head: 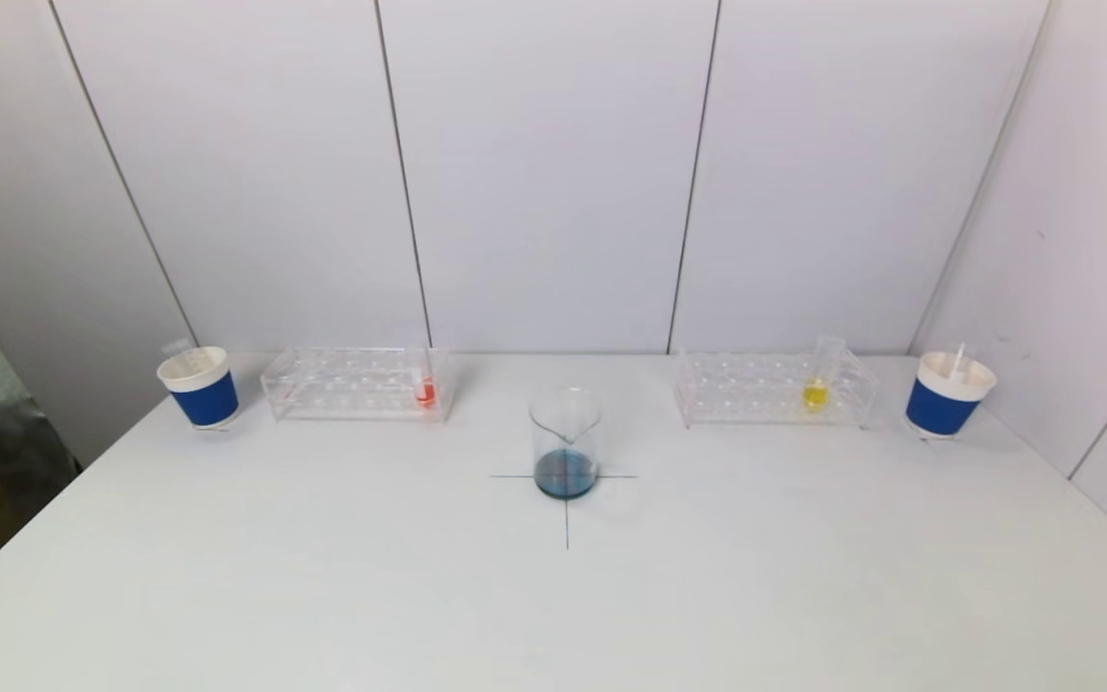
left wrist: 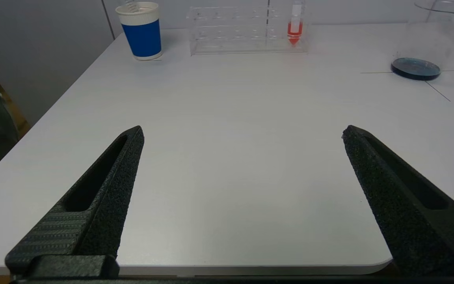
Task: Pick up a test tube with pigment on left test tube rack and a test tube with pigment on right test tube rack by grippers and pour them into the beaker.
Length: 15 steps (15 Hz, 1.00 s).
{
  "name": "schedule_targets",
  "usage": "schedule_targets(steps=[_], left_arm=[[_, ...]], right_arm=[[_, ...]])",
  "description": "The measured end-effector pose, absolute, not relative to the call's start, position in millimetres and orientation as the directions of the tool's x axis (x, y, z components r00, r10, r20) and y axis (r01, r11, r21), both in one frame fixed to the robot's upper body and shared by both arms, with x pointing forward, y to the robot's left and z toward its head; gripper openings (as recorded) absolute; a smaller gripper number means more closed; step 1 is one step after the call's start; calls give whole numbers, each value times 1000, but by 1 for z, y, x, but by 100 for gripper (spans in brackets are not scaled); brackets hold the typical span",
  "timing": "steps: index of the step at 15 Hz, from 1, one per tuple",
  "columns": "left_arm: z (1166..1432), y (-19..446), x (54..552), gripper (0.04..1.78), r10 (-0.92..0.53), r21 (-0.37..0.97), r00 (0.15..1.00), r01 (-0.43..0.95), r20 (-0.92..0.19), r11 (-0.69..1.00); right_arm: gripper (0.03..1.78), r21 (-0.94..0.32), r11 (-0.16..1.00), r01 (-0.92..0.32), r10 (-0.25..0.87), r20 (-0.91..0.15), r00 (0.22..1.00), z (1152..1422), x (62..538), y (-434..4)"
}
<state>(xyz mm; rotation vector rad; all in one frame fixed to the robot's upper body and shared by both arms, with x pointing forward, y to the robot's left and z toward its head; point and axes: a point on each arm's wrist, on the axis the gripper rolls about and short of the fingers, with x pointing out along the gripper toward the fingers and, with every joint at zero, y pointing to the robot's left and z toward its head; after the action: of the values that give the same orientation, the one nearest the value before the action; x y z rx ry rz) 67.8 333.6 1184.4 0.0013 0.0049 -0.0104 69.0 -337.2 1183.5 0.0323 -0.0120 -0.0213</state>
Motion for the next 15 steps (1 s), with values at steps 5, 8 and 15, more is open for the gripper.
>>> schedule_targets(steps=[5, 8, 15], left_arm=[[1184, 334, 68, 176, -8, 2, 1000, 8, -4, 1000], [1184, 334, 68, 176, -8, 2, 1000, 8, -4, 1000], [1184, 334, 68, 176, -9, 1, 1000, 9, -4, 1000]], right_arm=[[177, 32, 999, 21, -22, 12, 1000, 1184, 69, -337], [177, 32, 999, 21, -22, 12, 1000, 1184, 69, -337], [177, 34, 999, 22, -23, 12, 1000, 1184, 69, -337]])
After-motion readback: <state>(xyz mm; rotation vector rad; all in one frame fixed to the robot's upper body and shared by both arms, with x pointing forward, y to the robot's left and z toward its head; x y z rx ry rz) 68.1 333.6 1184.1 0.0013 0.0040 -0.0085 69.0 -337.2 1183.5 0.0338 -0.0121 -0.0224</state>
